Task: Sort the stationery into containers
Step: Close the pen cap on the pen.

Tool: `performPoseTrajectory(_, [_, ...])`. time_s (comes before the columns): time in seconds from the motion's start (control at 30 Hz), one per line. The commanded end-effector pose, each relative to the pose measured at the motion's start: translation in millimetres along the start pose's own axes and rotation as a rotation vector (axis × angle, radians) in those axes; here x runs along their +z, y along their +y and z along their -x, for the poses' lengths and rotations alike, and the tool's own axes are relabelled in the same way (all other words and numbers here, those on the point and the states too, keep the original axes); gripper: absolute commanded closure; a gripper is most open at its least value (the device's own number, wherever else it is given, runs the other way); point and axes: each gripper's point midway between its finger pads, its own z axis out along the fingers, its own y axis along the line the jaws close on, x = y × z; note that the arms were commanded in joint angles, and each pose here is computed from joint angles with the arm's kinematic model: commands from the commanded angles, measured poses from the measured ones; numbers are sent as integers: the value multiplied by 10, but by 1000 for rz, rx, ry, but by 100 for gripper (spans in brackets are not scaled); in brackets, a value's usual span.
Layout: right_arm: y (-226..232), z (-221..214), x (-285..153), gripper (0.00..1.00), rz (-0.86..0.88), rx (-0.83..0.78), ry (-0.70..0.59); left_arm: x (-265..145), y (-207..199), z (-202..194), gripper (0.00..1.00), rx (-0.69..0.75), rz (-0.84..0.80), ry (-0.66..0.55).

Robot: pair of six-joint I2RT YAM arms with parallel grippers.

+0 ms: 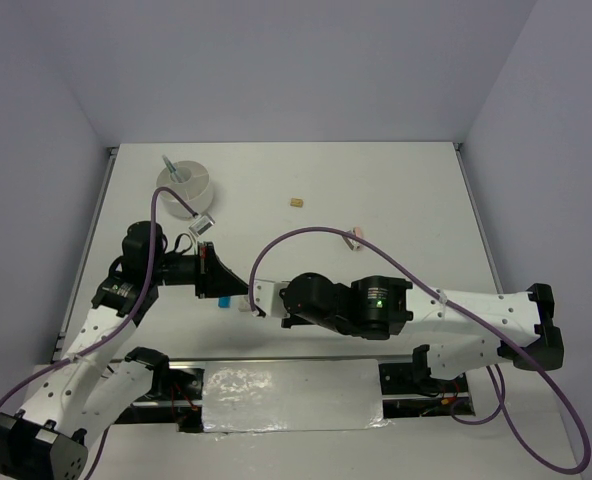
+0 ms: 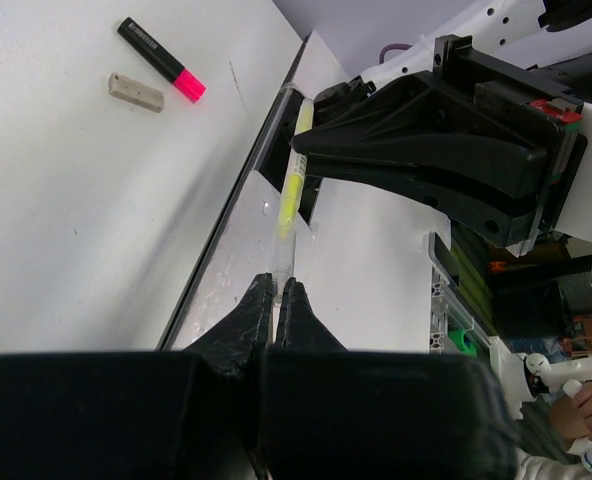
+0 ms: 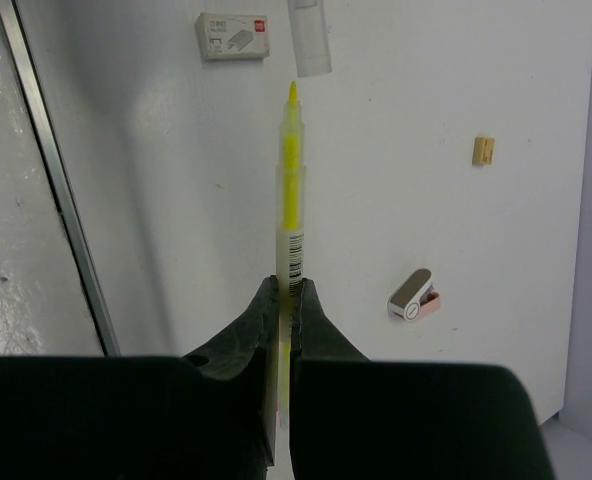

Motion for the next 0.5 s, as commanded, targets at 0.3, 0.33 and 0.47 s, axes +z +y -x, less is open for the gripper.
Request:
performPoseTrajectory(0.3, [-176, 238, -72, 100, -63, 37, -71, 12, -16, -28, 100, 19, -26, 15])
performPoseTrajectory(0.33, [-186, 243, -75, 100, -66, 39, -74, 12, -16, -28, 100, 19, -26, 15])
performPoseTrajectory(0.47, [-172, 265, -76, 100, -56, 37, -78, 12, -16, -22, 100, 22, -25, 14])
